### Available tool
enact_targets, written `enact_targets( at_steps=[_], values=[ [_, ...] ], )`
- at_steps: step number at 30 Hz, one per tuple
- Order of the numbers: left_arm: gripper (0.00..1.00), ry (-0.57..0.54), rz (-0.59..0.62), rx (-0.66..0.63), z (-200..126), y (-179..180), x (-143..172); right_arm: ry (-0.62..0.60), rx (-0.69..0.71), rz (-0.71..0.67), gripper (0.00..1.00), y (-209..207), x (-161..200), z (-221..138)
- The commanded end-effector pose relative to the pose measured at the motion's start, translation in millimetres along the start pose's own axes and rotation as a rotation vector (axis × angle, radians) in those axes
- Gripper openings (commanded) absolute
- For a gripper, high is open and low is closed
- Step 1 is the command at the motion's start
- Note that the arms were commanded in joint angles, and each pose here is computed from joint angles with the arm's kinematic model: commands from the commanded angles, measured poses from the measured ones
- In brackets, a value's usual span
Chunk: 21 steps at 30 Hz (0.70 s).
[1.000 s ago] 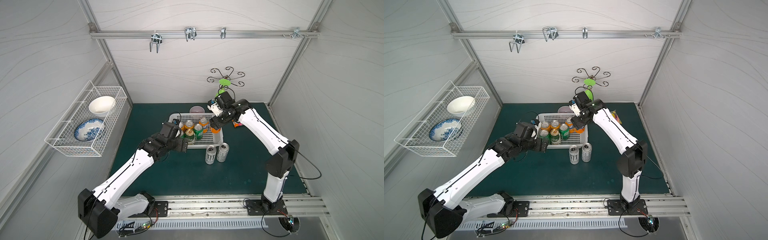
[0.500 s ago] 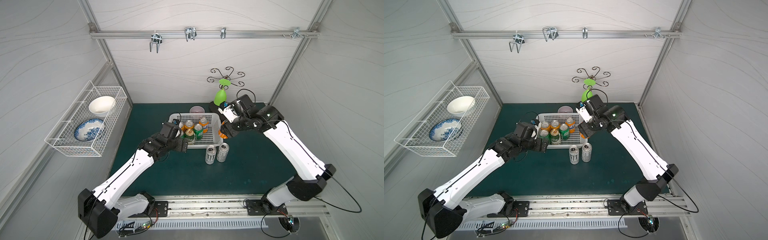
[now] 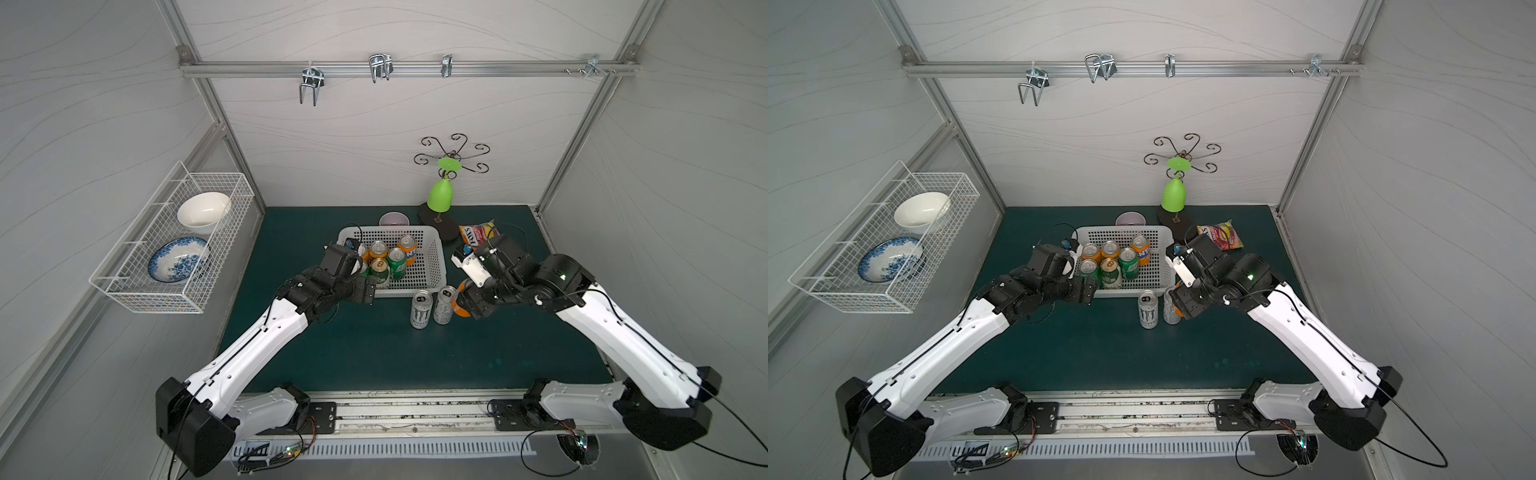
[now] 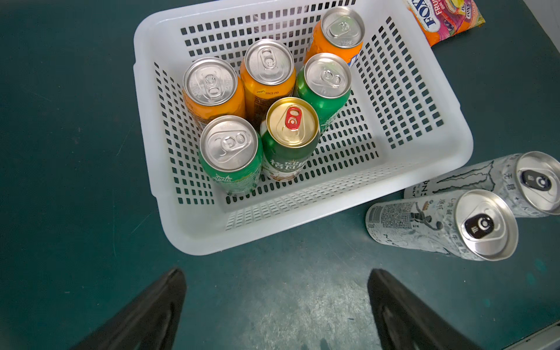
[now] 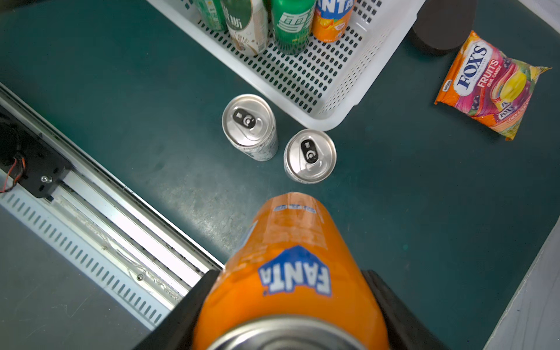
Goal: Take out the drinks from the basket
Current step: Pick up the drink from the basket, then place the drink at the center of the board.
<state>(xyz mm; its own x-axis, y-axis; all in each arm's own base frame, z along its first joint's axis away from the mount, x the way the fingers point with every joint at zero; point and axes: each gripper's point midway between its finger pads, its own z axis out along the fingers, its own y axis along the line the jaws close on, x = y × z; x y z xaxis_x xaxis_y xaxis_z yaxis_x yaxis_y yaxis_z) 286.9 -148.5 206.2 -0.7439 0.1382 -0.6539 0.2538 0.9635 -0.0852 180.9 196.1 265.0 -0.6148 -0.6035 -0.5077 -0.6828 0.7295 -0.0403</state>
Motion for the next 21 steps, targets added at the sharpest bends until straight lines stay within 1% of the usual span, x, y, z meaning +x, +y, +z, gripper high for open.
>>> enact_targets(
  at_steps=[1,11,21],
  values=[
    [0.98,-0.040,-0.010,0.003,-2,-1,-13,-0.110,0.042,0.037,0.55,1,-14,0],
    [0.98,-0.036,-0.010,0.002,-2,-1,-12,-0.127,0.026,0.071,0.56,11,2,37],
    [0.98,-0.032,-0.009,-0.001,-1,-1,-12,-0.061,0.017,0.116,0.56,18,23,85]
  ],
)
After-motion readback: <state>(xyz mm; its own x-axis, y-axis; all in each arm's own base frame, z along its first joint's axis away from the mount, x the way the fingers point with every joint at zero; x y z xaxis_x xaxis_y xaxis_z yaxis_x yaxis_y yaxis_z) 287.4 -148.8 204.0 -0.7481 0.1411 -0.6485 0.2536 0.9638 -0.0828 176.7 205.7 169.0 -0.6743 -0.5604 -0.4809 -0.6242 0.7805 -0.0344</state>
